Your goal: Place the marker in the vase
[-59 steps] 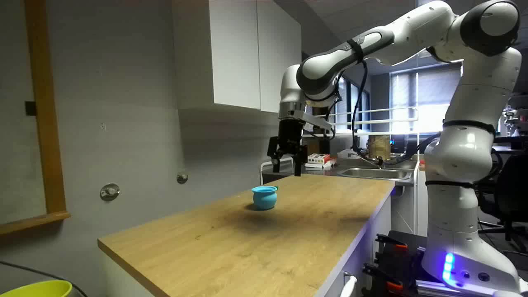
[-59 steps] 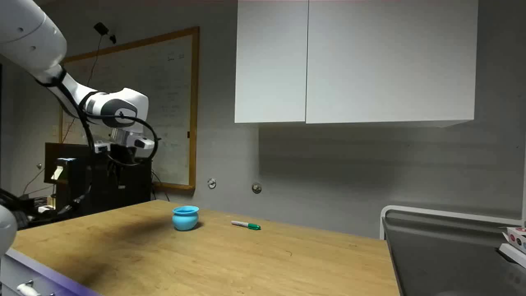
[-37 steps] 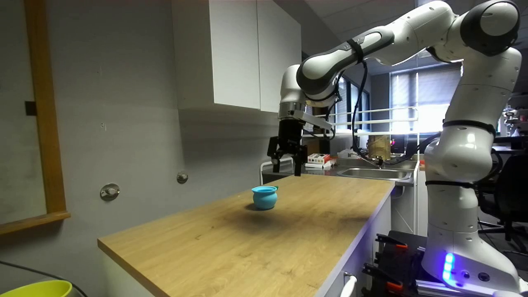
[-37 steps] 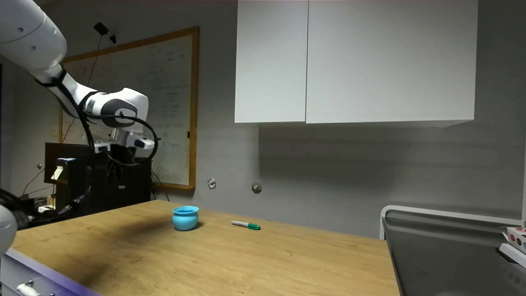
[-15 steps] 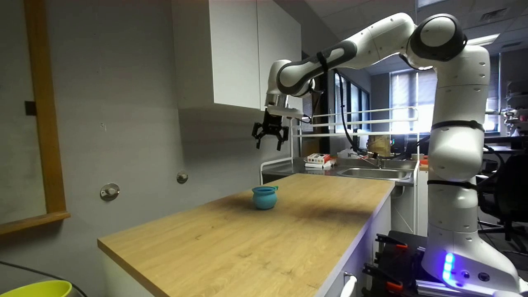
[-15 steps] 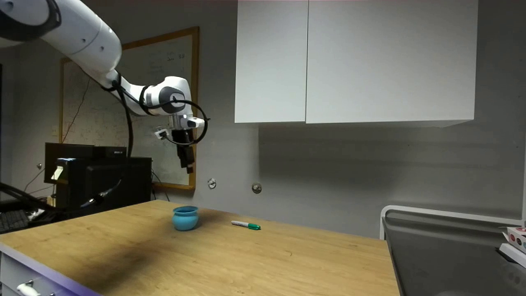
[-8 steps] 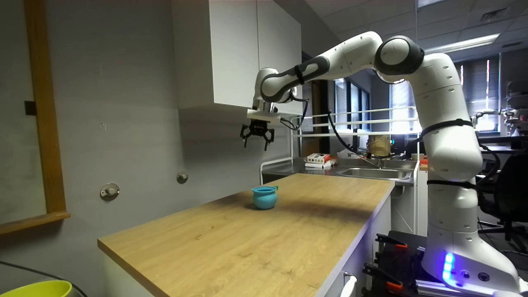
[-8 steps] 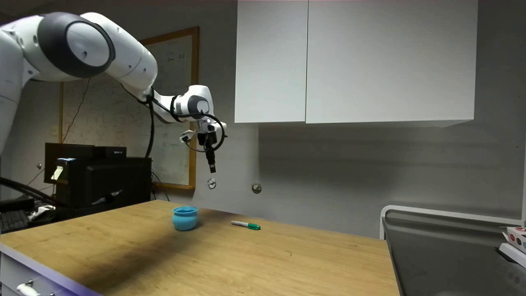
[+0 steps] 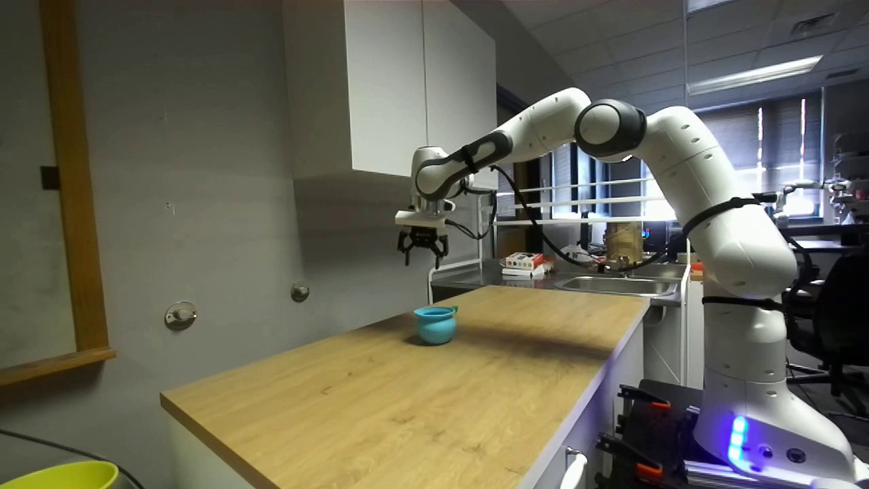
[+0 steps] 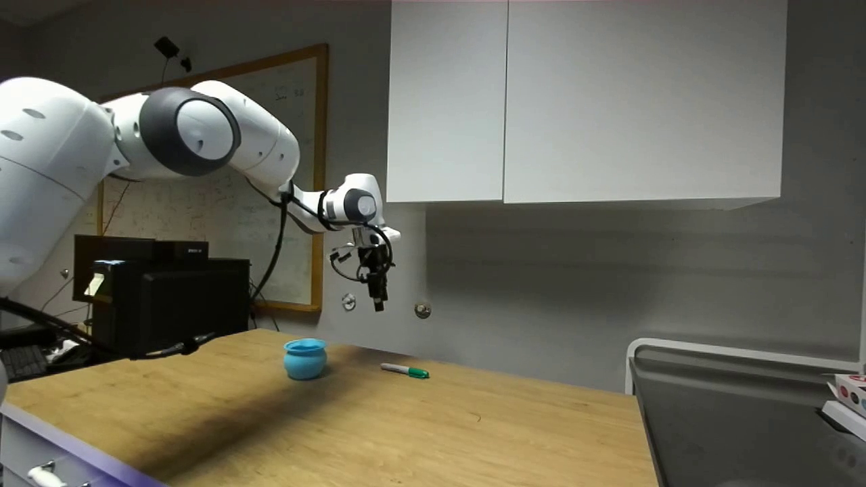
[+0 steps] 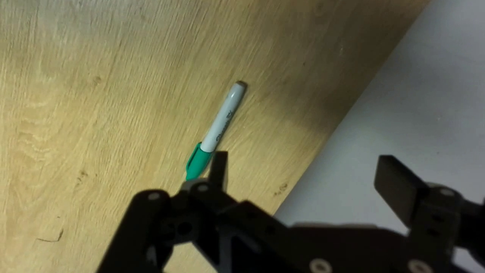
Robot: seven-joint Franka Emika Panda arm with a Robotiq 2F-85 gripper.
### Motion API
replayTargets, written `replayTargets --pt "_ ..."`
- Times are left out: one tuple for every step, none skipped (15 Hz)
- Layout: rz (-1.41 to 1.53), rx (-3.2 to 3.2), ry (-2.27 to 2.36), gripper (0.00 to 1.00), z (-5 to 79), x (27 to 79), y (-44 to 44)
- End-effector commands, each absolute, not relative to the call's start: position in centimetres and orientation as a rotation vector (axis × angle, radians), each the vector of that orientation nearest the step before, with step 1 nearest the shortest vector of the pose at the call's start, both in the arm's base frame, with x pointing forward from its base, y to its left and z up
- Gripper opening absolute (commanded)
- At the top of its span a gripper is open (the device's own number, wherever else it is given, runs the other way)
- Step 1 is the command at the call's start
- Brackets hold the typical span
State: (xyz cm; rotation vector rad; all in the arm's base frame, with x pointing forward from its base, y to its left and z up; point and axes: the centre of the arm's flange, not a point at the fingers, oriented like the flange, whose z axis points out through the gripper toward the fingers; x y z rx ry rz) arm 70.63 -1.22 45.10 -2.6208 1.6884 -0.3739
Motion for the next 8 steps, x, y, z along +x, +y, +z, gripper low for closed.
replayTargets --pt "-0.3 -2.583 1.808 1.0 41.9 73.1 -2.4" --pt "-0.282 -2.575 1.826 1.0 41.0 73.2 -2.8" --pt "-0.267 -2.565 1.842 1.0 40.1 73.3 -3.1" --pt "-0.251 -2.555 1.854 1.0 39.4 73.4 -3.4" --pt "-0.239 -2.548 1.865 1.0 38.6 73.5 -3.7" --pt "-0.228 -2.548 1.876 1.0 37.8 73.6 -3.9" --pt "-0.217 -2.547 1.887 1.0 37.1 73.7 -4.2" --pt "-0.208 -2.545 1.898 1.0 36.5 73.7 -4.5"
